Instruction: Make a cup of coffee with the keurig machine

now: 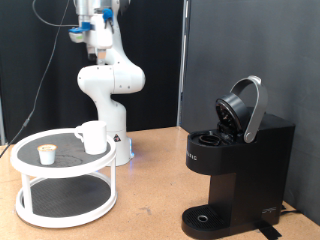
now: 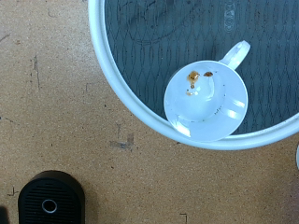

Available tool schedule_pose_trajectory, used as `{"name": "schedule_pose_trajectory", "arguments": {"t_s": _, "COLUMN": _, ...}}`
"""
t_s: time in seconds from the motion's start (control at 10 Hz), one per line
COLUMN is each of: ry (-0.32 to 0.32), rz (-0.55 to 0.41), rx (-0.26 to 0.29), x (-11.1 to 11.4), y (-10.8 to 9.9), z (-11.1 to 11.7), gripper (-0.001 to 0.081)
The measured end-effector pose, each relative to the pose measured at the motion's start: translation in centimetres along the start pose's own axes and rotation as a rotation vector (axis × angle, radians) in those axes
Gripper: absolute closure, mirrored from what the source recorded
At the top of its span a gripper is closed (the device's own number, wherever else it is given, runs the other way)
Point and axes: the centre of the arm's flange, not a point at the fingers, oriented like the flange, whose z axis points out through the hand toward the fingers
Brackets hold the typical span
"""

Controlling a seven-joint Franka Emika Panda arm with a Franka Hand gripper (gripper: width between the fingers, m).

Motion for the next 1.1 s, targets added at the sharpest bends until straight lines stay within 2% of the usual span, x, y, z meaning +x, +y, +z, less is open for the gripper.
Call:
{"name": "schedule_pose_trajectory", "arguments": {"t_s": 0.3, "ry": 0.0, "rz": -0.004, "rx": -0.005, "x": 0.5, "y": -0.2, "z": 0.2, "gripper": 0.0072}}
{"name": "schedule_pose_trajectory", "arguments": {"t_s": 0.8, "ry": 0.006, "rz": -0.024, "rx": -0.007, "x": 6.6, "y": -3.3, "z": 1.7, "gripper": 0.0072}}
{"name": "schedule_pose_trajectory", "arguments": {"t_s": 1.1, "ry": -0.001, "rz": -0.009, "rx": 0.016, "x": 8.6, "y": -5.7, "z": 3.1, "gripper": 0.0072}}
